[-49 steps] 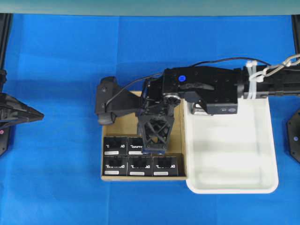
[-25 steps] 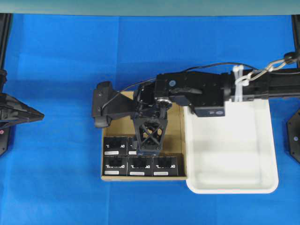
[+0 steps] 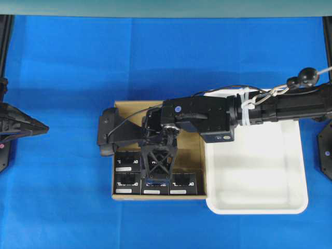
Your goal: Pick the box from inside the cardboard box.
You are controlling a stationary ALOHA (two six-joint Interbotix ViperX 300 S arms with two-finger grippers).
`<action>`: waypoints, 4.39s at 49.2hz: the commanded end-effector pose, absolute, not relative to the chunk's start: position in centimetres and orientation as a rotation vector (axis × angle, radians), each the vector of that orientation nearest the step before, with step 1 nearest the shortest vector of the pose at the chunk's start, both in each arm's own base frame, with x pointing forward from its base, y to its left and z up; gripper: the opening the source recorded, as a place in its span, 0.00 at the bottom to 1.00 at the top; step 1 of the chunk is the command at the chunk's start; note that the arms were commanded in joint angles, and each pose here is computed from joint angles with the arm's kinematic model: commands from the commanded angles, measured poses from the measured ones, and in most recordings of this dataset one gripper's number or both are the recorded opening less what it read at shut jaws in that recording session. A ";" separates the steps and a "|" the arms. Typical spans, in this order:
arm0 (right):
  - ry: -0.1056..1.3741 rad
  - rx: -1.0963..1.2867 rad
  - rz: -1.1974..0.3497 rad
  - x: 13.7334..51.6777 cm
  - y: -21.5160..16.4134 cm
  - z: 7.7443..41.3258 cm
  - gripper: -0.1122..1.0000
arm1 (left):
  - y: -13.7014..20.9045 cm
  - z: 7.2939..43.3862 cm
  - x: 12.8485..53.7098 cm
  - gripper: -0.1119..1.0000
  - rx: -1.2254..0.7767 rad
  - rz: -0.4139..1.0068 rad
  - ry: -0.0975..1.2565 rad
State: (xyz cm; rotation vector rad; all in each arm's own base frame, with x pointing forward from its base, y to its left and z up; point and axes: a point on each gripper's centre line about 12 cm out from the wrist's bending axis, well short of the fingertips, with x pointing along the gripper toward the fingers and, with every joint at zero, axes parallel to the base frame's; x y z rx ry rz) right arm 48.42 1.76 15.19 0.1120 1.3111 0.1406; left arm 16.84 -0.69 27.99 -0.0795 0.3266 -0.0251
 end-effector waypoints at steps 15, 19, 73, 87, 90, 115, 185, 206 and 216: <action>1.305 0.120 0.129 48.7 1.1 14.9 0.98 | -0.7 28.4 17.0 0.04 -0.080 -0.023 0.319; 1.301 0.120 0.126 48.7 0.9 15.0 0.98 | -0.7 28.4 17.0 0.04 -0.080 -0.023 0.320; 1.328 0.136 0.080 47.9 -1.9 14.1 0.98 | -0.6 28.2 17.1 0.04 -0.082 -0.018 0.326; 1.322 0.127 0.062 47.8 -3.6 14.1 0.98 | -0.6 28.3 17.1 0.04 -0.082 -0.018 0.323; 1.319 0.128 0.059 47.8 -4.0 14.2 0.98 | -0.6 28.3 17.1 0.04 -0.082 -0.018 0.323; 1.318 0.105 0.057 47.4 -6.9 14.2 0.98 | -0.6 28.3 17.1 0.04 -0.082 -0.018 0.322; 1.235 0.123 0.119 45.7 -5.3 36.2 0.98 | -0.6 28.6 16.9 0.04 -0.082 -0.019 0.308; 1.188 0.120 0.104 46.0 -5.2 38.8 0.98 | -0.7 28.6 16.9 0.04 -0.082 -0.025 0.308; 1.190 0.117 0.101 45.9 -5.2 38.8 0.98 | -0.7 28.7 16.9 0.04 -0.083 -0.025 0.307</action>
